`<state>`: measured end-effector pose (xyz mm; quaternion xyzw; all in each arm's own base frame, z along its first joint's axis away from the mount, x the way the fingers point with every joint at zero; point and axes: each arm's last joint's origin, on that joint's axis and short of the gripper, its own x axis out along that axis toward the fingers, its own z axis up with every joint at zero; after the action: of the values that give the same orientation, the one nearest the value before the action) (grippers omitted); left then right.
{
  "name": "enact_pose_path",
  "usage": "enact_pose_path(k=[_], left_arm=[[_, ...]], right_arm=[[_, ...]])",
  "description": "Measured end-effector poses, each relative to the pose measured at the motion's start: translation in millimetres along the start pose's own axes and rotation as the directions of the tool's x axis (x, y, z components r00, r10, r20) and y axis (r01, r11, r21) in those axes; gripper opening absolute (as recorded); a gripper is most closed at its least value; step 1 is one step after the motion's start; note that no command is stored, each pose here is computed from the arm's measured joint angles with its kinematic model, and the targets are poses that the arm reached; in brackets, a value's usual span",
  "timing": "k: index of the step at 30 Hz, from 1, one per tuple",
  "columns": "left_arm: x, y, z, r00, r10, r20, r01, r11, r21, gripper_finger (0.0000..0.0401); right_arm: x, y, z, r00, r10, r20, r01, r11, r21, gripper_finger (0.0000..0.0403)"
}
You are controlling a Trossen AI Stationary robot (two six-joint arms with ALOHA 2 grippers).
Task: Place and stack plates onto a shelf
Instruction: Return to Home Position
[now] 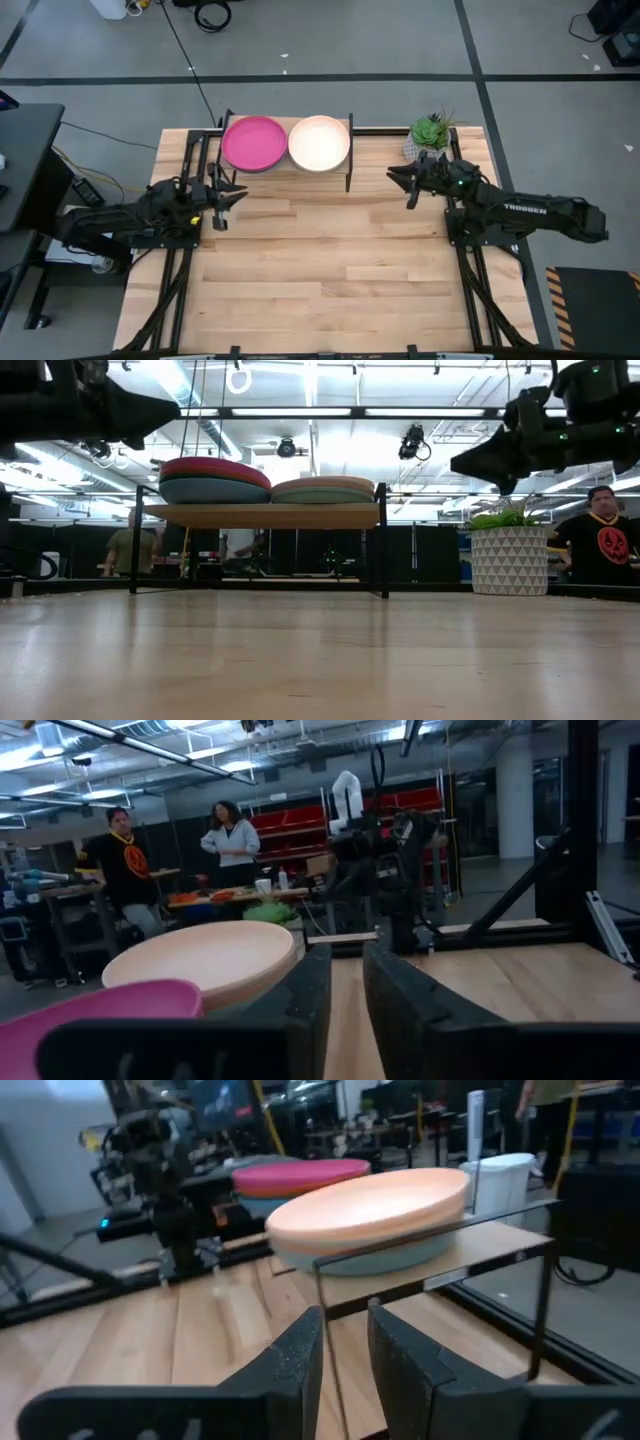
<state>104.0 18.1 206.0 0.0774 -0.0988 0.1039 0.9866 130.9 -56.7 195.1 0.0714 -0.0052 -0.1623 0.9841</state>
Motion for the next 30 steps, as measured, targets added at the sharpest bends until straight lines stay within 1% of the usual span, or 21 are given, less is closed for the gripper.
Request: enact_pose_path(k=[2,7,10,11,14,16,18,30], left_arm=[[-2,0,-3,1.000,0.003,0.001,-0.003,1.000,0.001,0.0059],[-7,-1,-6,1.000,0.005,0.019,-0.005,1.000,-0.014,0.0031],[-10,-1,-6,0.999,0.001,0.050,0.002,0.998,-0.057,0.0017],[-11,-1,-6,0.998,-0.007,0.061,0.011,0.998,-0.062,0.0015],[-11,-2,-9,0.997,-0.044,0.056,0.050,0.992,-0.113,0.0013],[-11,-2,-8,0.997,-0.045,0.059,0.054,0.985,-0.161,0.0016],[-11,-2,-8,0.997,-0.045,0.059,0.055,0.982,-0.181,0.0020],[-11,-2,-8,0.997,-0.045,0.059,0.055,0.982,-0.181,0.0022]], right_arm=[[-4,-2,3,1.000,-0.002,0.024,0.002,1.000,0.012,0.0089],[-14,-4,10,0.997,0.040,0.065,-0.041,0.999,0.009,0.0089],[-21,-4,14,0.995,0.022,0.102,-0.023,1.000,0.004,0.0089],[-23,-4,15,0.993,0.005,0.120,-0.008,1.000,0.019,0.0089],[-25,-5,19,0.987,-0.026,0.158,0.008,0.994,0.112,0.0089],[-25,-4,21,0.983,-0.031,0.182,0.006,0.990,0.140,0.0089],[-25,-4,22,0.982,-0.031,0.189,0.003,0.989,0.147,0.0089],[-25,-4,21,0.982,-0.033,0.186,0.006,0.990,0.143,0.0089]])
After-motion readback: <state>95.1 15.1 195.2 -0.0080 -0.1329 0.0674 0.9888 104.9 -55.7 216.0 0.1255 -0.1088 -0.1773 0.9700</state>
